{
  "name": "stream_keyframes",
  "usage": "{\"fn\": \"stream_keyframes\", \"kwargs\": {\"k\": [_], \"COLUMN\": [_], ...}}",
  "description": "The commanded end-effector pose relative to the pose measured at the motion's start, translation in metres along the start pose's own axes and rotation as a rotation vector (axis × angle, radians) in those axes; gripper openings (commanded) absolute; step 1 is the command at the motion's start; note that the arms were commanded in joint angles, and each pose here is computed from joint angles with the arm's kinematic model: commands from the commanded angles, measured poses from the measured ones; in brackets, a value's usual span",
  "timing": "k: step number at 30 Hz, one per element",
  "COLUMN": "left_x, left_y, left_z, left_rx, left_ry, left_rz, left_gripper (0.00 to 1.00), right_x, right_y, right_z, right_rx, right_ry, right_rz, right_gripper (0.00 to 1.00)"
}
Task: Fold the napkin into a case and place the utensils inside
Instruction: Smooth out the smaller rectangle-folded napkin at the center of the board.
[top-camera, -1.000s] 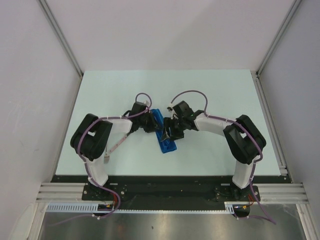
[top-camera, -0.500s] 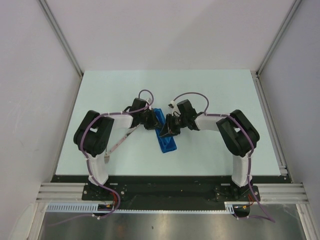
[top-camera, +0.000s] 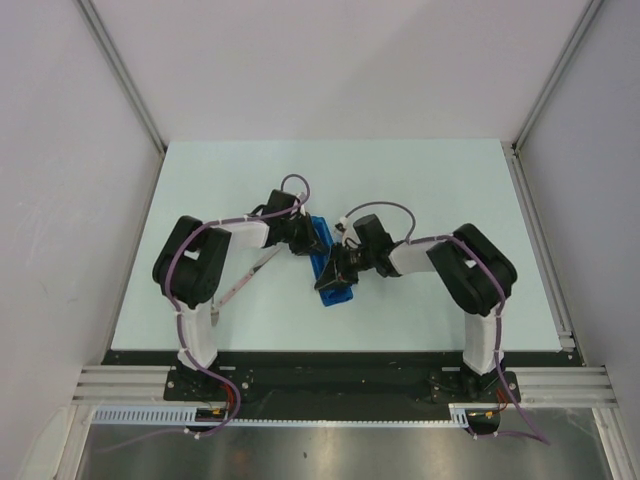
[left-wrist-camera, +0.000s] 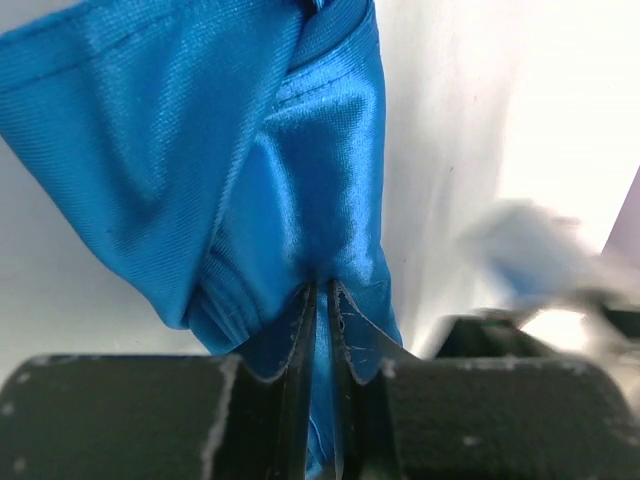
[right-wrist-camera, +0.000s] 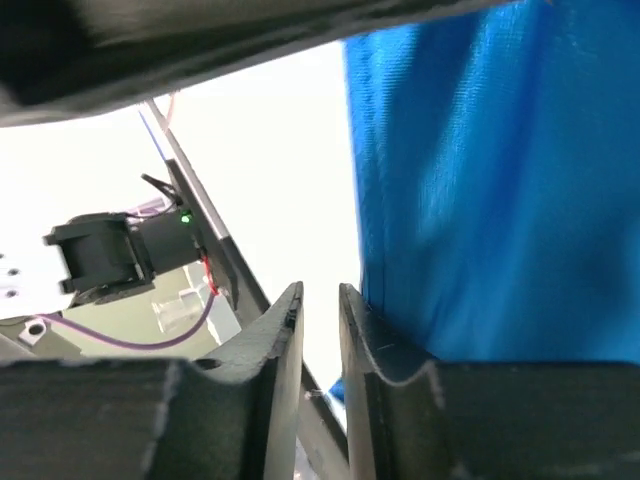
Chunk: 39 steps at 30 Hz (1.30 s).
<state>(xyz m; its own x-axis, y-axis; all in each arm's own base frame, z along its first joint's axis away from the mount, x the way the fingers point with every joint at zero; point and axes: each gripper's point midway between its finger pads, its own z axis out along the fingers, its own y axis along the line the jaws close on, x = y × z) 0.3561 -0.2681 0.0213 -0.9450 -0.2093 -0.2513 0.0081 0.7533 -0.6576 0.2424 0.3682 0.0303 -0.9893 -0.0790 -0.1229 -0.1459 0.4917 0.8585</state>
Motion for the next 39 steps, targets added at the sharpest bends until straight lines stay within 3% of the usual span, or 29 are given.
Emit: {"fn": "stream_keyframes", "kwargs": {"k": [1,6,14,20,25,34,39], "left_x": [-0.010,-0.011,-0.022,-0.037,-0.052,-0.064,-0.060], "left_y": [0.023,0.025,0.027,0.014,-0.027,-0.048,-0.031], "left_z": [0.001,0.002,0.000,-0.013,-0.035,-0.031,-0.018], "left_rx": [-0.091,-0.106,-0.133,-0.135,-0.011,0.075,0.033], "left_ry": [-0.026,-0.017,-0.029,-0.072,-0.119,-0.116,-0.098], "left_rz": [0.041,0.055,0.075,0.109,0.142,0.111,0.086], "left_gripper": [0.15,0.16,0.18,0.25,0.36,0.31,0.27], "right_x": [-0.024,-0.016,0.027,0.003,-0.017,-0.059,-0.074], "right_y": [0.050,0.027,-0.023,-0.001,0.020,0.021,0.017], "right_z": [-0.041,-0.036,-0.006,-0.024,-0.040,-0.057,-0.044], "right_rx": [-0.050,-0.013,0.025,0.065,0.072,0.070,0.050], "right_ry": [-0.088,-0.079,-0.032,-0.066,-0.107,-0.185,-0.185], "right_rz": [-0.122,-0.094,-0.030,-0.106,-0.151,-0.143,-0.109], "right_gripper": [0.27,0.32,0.28,0.28,0.30,0.38,0.37]}}
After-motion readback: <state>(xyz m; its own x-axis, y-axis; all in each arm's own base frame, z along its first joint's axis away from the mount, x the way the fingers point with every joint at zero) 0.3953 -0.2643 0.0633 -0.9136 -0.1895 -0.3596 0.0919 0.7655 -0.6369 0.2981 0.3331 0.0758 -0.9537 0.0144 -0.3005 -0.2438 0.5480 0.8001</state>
